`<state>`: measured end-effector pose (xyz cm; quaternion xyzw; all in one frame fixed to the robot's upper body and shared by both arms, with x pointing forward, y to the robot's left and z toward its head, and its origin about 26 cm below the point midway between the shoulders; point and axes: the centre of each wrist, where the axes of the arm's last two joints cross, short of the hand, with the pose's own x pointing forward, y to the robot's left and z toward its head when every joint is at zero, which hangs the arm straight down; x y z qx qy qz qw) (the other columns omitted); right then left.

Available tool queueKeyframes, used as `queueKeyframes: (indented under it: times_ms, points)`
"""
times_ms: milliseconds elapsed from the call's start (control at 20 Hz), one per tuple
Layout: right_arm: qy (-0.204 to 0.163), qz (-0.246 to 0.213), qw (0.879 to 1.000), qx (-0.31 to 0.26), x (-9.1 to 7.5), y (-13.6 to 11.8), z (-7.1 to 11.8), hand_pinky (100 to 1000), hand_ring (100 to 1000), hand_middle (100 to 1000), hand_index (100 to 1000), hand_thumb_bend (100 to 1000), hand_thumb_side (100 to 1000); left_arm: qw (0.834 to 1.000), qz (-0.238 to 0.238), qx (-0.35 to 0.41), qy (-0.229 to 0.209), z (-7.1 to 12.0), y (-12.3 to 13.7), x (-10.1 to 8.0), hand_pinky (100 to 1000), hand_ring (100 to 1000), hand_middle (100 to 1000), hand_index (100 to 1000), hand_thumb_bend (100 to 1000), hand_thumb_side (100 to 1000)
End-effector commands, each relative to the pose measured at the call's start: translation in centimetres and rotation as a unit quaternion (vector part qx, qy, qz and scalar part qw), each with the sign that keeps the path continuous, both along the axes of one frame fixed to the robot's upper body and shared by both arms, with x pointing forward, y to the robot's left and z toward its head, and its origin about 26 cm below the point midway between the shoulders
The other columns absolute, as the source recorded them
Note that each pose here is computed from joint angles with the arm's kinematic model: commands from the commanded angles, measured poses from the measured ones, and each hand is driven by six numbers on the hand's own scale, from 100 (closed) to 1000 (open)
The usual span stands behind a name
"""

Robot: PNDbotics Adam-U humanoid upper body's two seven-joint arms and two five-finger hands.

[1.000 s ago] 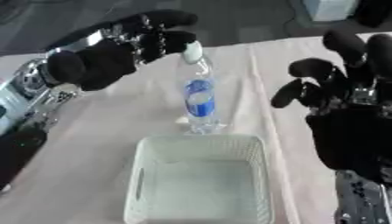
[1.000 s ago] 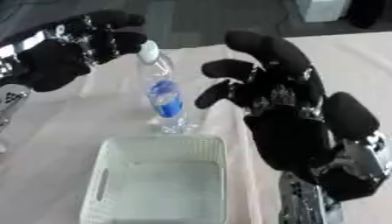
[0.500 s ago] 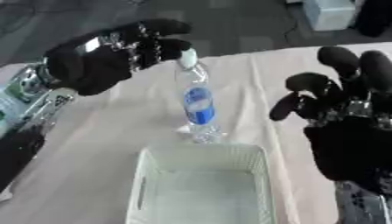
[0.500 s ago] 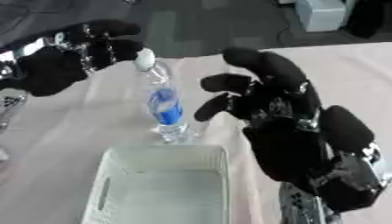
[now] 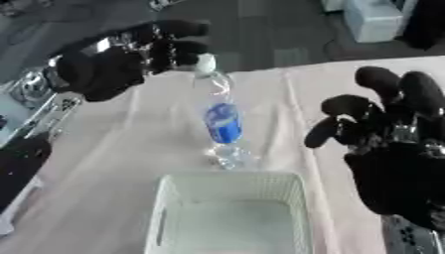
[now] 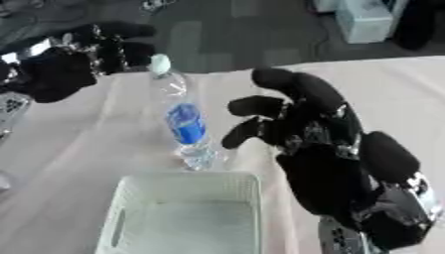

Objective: Pick up objects on the table and place them in the box.

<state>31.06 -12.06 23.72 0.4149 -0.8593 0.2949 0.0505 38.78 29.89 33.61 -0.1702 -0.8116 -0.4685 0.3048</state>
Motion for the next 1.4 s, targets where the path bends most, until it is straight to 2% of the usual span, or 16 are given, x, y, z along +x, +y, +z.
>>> queueKeyframes:
  times_ms: [50, 400, 900, 1400]
  points:
    - [-0.044, 0.004, 0.999, -0.002, -0.1, 0.0, 0.2, 693, 841, 903, 937, 100, 1000, 1.0, 0.007, -0.01, -0.013, 1.3, 0.9, 0.3, 1000, 998, 1000, 978, 756, 768]
    - [-0.04, 0.003, 0.999, -0.005, -0.1, -0.1, 0.0, 694, 842, 904, 937, 100, 1000, 1.0, 0.016, -0.017, -0.009, 1.4, 1.5, 1.2, 1000, 995, 1000, 977, 749, 774]
    - [-0.03, 0.004, 1.0, -0.004, -0.3, -0.2, -0.3, 694, 841, 902, 936, 100, 1000, 1.0, 0.009, -0.012, -0.004, 1.4, 1.3, 1.5, 1000, 995, 1000, 977, 746, 775]
    - [-0.04, 0.014, 0.999, -0.007, -0.4, 0.0, 0.3, 695, 842, 903, 937, 100, 1000, 1.0, -0.007, -0.012, -0.003, 1.1, 0.4, 1.9, 1000, 997, 1000, 977, 753, 771]
